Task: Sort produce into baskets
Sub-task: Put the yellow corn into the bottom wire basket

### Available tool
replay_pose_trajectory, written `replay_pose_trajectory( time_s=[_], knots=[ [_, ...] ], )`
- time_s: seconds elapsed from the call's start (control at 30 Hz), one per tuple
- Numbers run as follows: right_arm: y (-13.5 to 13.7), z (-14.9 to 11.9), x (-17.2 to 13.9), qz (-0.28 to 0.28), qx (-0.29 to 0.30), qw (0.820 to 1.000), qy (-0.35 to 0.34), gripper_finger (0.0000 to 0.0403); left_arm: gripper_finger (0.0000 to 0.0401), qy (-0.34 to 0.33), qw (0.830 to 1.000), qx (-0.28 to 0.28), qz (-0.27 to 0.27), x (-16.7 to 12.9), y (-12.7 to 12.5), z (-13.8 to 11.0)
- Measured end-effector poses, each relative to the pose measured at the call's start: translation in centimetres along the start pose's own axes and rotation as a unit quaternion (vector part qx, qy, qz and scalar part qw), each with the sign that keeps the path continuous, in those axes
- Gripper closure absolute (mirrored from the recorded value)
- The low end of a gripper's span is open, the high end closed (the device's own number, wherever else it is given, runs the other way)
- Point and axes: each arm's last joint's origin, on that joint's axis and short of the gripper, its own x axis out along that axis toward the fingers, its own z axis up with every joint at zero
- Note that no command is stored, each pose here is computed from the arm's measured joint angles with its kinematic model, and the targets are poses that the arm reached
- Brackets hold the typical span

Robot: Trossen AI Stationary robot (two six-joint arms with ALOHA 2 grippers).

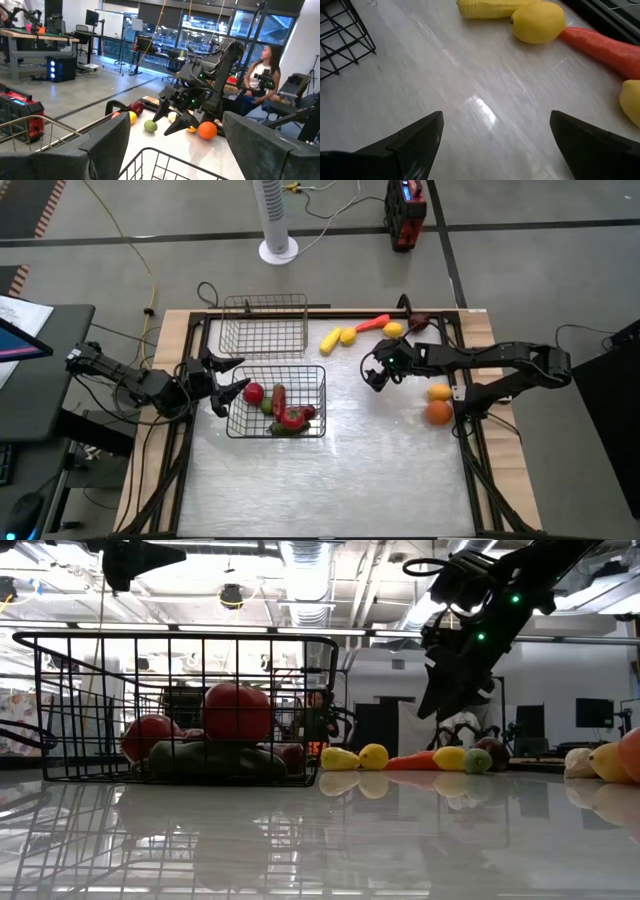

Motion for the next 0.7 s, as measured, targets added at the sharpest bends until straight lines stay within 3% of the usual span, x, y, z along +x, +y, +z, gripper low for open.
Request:
replay_pose_trajectory(
  time_s=[0.53, 0.7],
  knots=[
    [0.01, 0.03, -0.01, 0.002, -0.003, 1.0, -0.001, 0.001, 0.0097, 0.0, 1.0, 0.001, 0.0, 0.0, 0.0, 0.0],
    [0.1, 0.56, 0.09, 0.026, -0.007, 0.999, -0.022, 0.001, 0.0097, 0.0, 1.0, 0.003, 0.0, 0.0, -0.01, 0.0]
  ],
)
